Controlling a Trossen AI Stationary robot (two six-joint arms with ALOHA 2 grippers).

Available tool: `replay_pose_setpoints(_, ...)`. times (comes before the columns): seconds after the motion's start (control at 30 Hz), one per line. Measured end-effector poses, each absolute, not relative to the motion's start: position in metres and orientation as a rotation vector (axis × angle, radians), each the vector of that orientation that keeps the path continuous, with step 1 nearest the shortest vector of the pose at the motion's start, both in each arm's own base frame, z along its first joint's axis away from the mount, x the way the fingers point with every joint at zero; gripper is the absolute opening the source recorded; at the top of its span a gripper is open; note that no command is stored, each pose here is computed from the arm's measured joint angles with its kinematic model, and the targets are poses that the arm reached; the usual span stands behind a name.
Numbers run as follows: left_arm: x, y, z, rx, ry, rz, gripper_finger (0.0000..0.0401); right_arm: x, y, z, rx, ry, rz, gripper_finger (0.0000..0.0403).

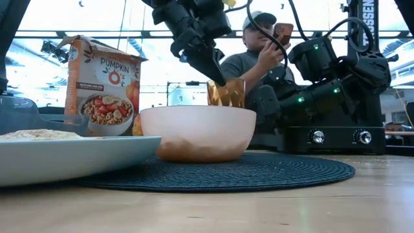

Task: Arrange a breakfast setting
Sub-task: Put the yellow cup on the top right of the orange bowl on the blue placemat

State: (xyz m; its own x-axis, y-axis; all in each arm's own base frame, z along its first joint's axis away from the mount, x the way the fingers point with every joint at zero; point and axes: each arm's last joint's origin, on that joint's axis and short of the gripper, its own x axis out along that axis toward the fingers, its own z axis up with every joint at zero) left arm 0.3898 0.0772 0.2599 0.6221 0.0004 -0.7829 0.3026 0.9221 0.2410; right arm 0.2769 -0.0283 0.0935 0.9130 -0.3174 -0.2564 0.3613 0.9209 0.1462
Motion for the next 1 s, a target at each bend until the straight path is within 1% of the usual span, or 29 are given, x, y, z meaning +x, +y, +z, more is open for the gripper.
replay_pose_setpoints(0.17,0.39,0.076,0.26,0.384,0.89,-0.162,0.0012,0.276,-0.024,0.103,0.185,0.24,-0.333,0.0392)
replay_pose_setpoints(0.37,0.394,0.069,0.262,0.399,0.86,-0.176,0.0015,0.268,-0.021,0.128,0.174,0.293,-0.326,0.0392)
replay_pose_setpoints(0.67,0.395,0.062,0.262,0.375,0.835,-0.226,0.0014,0.23,-0.01,0.178,0.211,0.377,-0.327,0.0392)
replay_pose_setpoints(0.77,0.397,0.061,0.263,0.375,0.819,-0.231,0.0014,0.215,-0.006,0.192,0.231,0.372,-0.321,0.0392)
replay_pose_setpoints(1.0,0.397,0.059,0.264,0.346,0.796,-0.264,0.0014,0.198,-0.003,0.209,0.229,0.326,-0.378,0.0392)
